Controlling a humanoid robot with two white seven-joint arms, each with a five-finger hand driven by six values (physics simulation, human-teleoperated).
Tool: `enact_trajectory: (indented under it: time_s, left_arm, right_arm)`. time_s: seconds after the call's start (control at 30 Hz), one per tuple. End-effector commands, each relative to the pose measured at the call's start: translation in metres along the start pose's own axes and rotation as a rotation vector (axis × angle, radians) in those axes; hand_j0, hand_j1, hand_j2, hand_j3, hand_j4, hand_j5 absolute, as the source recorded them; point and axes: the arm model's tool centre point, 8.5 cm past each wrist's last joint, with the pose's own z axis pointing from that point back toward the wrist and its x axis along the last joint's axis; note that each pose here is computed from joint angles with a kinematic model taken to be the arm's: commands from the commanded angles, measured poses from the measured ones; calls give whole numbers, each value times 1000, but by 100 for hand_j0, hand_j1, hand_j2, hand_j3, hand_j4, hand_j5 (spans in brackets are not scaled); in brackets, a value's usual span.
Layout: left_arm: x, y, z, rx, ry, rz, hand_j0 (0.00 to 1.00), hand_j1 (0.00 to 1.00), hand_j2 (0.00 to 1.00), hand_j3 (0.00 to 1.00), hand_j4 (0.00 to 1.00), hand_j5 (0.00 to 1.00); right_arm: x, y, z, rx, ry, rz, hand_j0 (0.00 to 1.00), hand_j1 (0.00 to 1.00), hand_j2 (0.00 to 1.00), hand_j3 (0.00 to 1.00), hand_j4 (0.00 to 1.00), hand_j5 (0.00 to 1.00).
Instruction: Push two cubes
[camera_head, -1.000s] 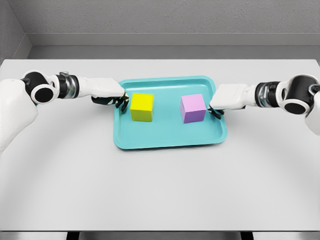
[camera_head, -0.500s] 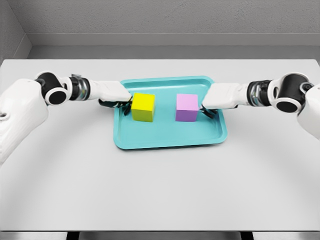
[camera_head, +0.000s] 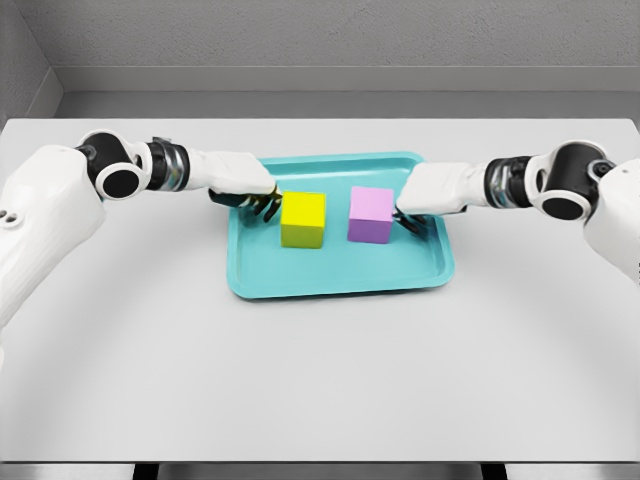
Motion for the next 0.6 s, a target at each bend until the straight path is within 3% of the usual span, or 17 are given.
enact_trajectory:
  time_s: [0.0,0.17,0.27,0.57]
  left_arm:
    - [1,1,0,10,-8,12,36,36,36,36,36,36]
    - [1,2,0,11,-9,10,36,36,36,36,36,36]
    - [2,5,-1,15,-10,6,36,36,36,36,36,36]
    - [-5,11,10,26,10,0,36,36,36,36,36,36]
  right_arm:
    - [4,-3,-6,-7,-13,0,28,28,28,28,28,28]
    - [5,-4,-6,-5,-15,3,28,28,28,28,28,28]
    - [-9,1,1,6,19,-21,28,28,28,28,28,28]
    - [-17,-13,-12,-10,24,-41,28,28,28,28,28,28]
